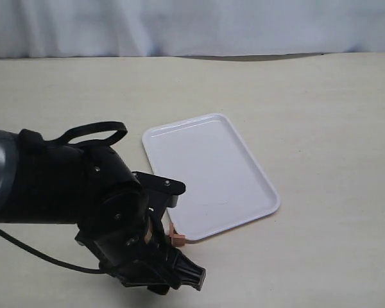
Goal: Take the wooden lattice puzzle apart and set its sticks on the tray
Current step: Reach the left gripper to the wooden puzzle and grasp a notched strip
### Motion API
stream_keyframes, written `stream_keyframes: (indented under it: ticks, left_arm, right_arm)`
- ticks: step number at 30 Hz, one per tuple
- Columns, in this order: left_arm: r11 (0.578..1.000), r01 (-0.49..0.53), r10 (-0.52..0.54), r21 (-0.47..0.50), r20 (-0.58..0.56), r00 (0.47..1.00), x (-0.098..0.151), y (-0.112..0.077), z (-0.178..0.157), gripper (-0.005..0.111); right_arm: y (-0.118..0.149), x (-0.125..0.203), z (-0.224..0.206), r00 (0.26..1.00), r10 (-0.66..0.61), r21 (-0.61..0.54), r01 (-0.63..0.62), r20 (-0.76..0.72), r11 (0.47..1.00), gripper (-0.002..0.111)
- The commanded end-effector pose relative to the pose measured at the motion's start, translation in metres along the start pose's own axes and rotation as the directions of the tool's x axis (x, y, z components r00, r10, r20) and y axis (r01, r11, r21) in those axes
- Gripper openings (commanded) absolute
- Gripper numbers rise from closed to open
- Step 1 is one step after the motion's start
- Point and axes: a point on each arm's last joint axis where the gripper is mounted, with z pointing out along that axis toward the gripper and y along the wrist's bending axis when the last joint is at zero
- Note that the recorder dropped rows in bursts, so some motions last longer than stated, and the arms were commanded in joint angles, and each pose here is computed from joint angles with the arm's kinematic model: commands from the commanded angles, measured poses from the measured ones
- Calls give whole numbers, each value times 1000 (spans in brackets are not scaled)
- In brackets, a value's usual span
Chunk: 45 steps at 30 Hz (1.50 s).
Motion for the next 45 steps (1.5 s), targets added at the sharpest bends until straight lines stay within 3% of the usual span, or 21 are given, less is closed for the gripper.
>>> stream_keyframes:
  ticks: [1,12,22,28,45]
  left_arm:
    - [999,5,-3,-39,33,999,-4,1,3,43]
    - [997,13,-6,-72,97,995,-10,4,2,43]
    - [996,40,-36,-78,63,997,-6,5,2,43]
    - [989,49,-51,-138,-13,999,1,10,2,43]
    - [997,64,-63,-44,30,998,-3,2,3,42]
  right_arm:
    - [-1,0,1,1000,2,8,-2,1,1000,5]
    - [-1,0,1,1000,2,8,-2,1,1000,5]
    - [-1,0,1,1000,2,8,-2,1,1000,5]
    - [-1,0,1,1000,2,8,-2,1,1000,5]
    - [-1,0,1,1000,2,8,-2,1,1000,5]
